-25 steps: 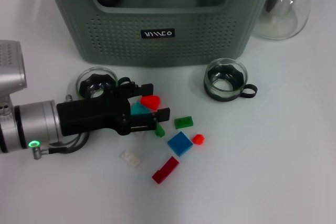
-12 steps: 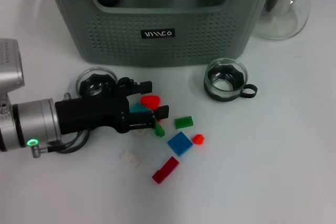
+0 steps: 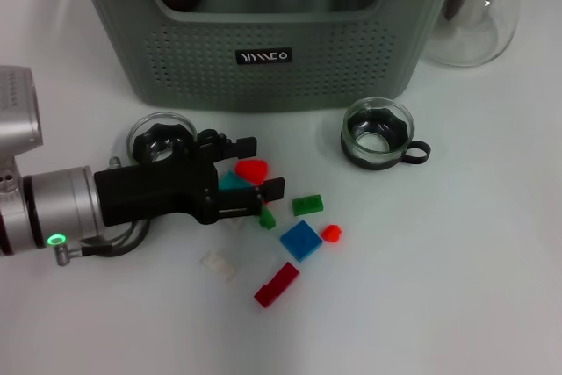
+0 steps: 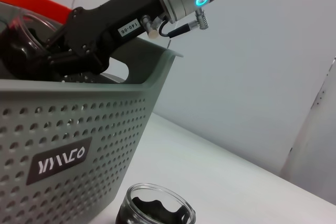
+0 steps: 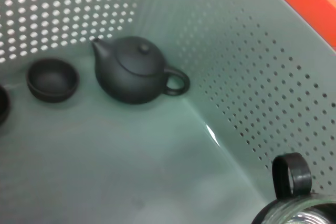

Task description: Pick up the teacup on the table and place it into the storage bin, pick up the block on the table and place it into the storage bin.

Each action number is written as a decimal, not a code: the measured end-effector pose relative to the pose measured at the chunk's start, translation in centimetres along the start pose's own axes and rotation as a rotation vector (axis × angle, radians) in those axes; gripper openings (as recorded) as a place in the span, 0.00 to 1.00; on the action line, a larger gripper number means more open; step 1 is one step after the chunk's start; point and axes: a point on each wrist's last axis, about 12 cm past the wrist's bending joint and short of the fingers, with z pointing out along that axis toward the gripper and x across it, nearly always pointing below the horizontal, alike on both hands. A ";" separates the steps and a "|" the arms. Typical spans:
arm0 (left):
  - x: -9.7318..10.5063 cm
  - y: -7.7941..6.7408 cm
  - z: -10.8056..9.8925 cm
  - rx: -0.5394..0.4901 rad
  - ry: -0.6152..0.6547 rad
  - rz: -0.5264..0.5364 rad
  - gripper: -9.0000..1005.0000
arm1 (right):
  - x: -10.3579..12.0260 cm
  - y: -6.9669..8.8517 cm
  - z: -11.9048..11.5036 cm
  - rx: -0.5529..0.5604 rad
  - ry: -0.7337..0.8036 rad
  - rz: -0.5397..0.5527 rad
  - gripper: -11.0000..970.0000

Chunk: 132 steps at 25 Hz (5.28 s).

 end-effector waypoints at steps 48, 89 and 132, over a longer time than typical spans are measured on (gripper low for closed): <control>-0.1 -0.1 0.0 0.008 -0.001 -0.002 0.84 | -3.3 -1.7 -5.3 -0.021 -0.137 0.057 0.60; 0.0 -0.2 -0.1 0.016 0.003 0.000 0.84 | 8.4 4.9 -8.6 -0.602 0.169 -0.147 0.95; 0.1 -0.1 0.0 0.008 0.005 0.000 0.84 | 8.3 8.8 -1.7 -0.419 0.294 -0.295 0.45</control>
